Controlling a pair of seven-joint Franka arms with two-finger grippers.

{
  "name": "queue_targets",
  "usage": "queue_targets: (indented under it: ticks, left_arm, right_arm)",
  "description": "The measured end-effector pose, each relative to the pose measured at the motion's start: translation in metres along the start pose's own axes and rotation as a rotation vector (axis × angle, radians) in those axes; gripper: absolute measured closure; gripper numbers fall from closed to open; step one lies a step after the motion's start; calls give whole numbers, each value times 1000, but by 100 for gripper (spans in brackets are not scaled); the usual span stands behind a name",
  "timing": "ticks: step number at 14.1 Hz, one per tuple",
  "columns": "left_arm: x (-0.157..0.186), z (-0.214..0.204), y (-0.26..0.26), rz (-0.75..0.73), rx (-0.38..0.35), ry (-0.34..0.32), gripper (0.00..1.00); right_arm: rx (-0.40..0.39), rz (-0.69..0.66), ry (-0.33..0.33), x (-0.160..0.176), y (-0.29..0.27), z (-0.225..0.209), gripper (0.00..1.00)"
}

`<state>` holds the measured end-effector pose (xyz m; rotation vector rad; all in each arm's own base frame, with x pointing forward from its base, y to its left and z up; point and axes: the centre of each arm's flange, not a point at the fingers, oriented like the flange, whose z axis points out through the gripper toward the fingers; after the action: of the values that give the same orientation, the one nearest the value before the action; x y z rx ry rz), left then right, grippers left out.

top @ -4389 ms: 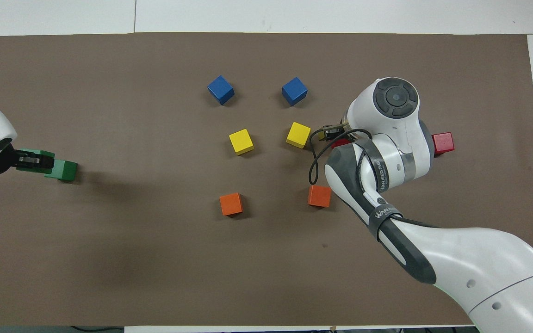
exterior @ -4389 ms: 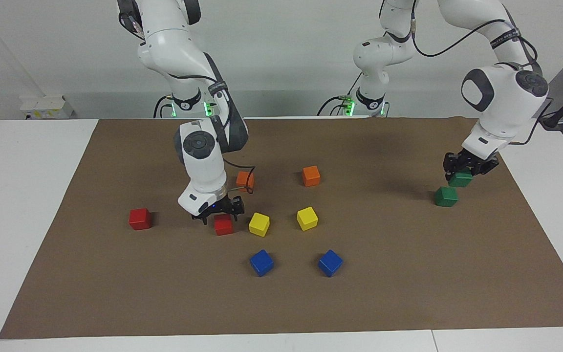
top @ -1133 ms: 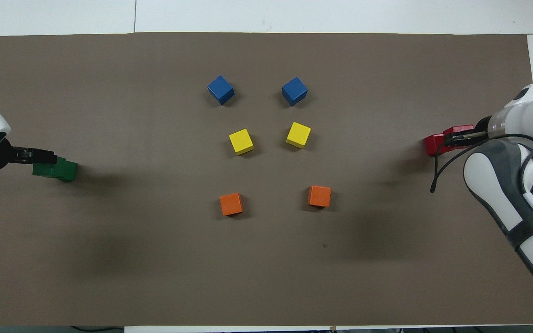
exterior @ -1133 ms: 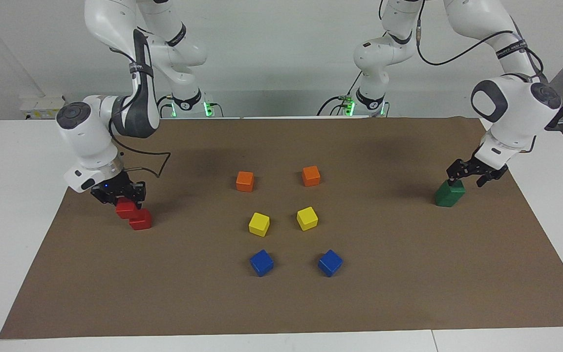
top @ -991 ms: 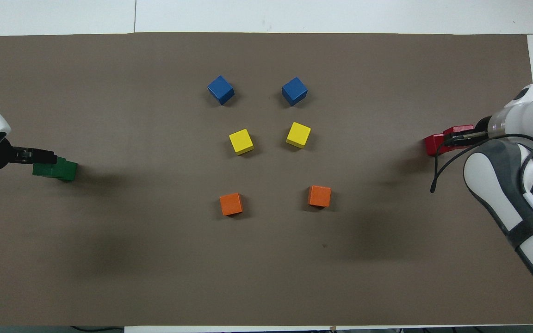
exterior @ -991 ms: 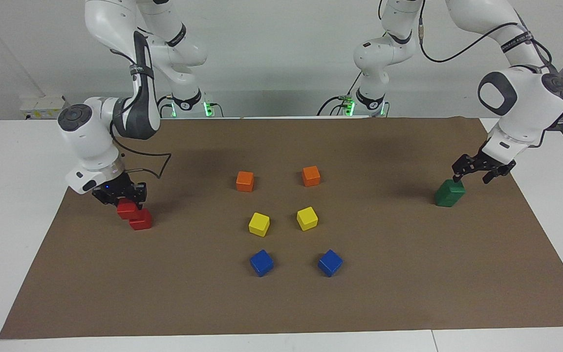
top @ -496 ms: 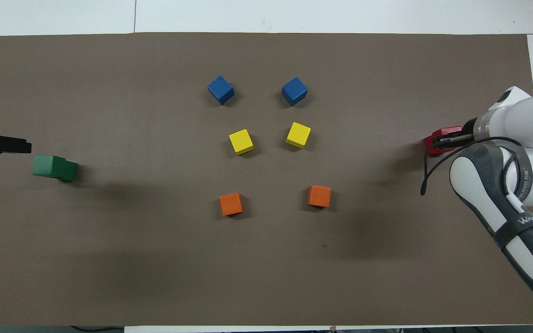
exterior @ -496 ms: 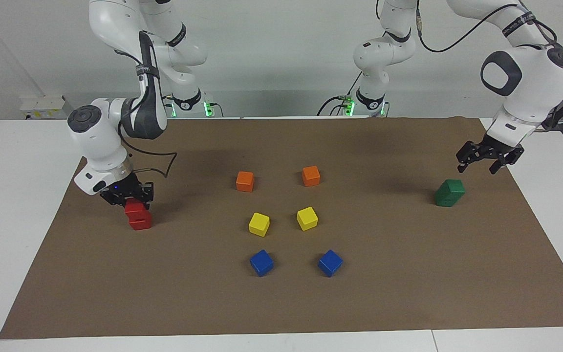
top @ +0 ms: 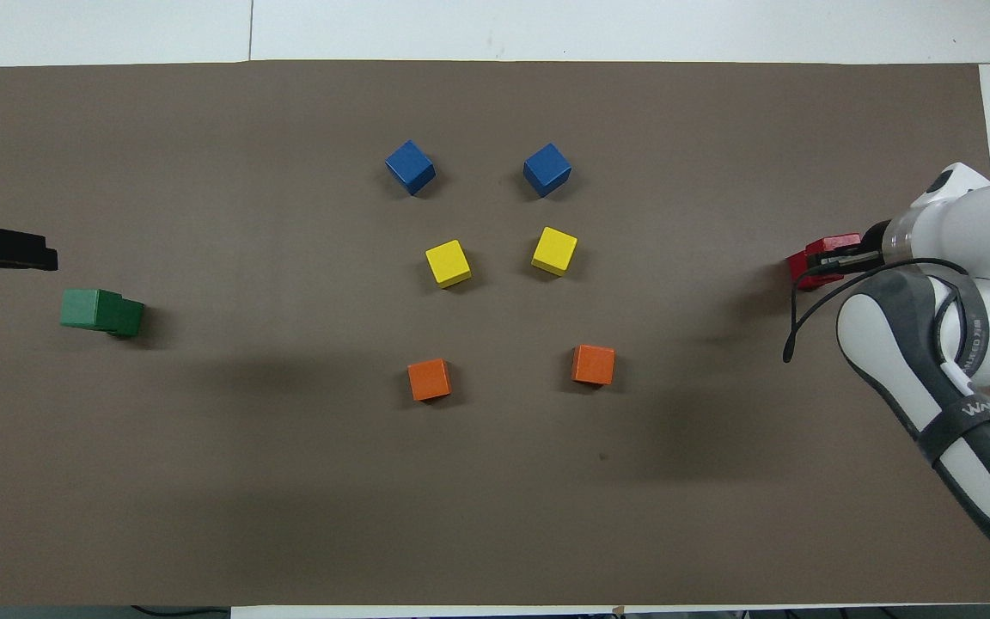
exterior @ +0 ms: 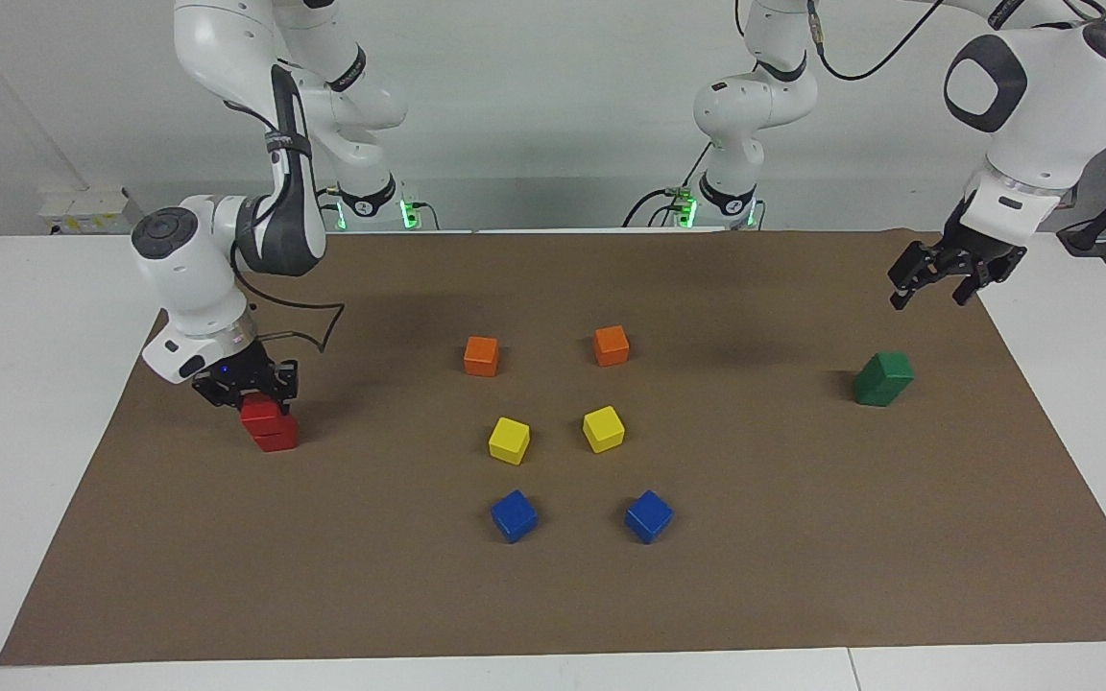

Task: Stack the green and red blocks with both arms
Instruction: 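Open and withdraw the left gripper while the right gripper lowers the red cube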

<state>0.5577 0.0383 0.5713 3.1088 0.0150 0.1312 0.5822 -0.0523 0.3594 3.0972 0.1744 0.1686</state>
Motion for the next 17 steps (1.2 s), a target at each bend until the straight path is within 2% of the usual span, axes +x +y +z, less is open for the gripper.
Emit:
queue_targets:
  ticks: [6, 9, 13, 17]
  left_arm:
    - [-9, -44, 8, 11, -4, -74, 0]
    - [-11, -47, 24, 47, 22, -103, 0]
    - [-11, -45, 35, 63, 27, -109, 0]
    - [-11, -47, 42, 75, 26, -106, 0]
  right_arm:
    - [3, 4, -19, -7, 1, 9, 45]
    - [3, 10, -22, -9, 6, 10, 45]
    - [2, 4, -21, -10, 7, 10, 45]
    - [-4, 4, 9, -9, 7, 12, 45]
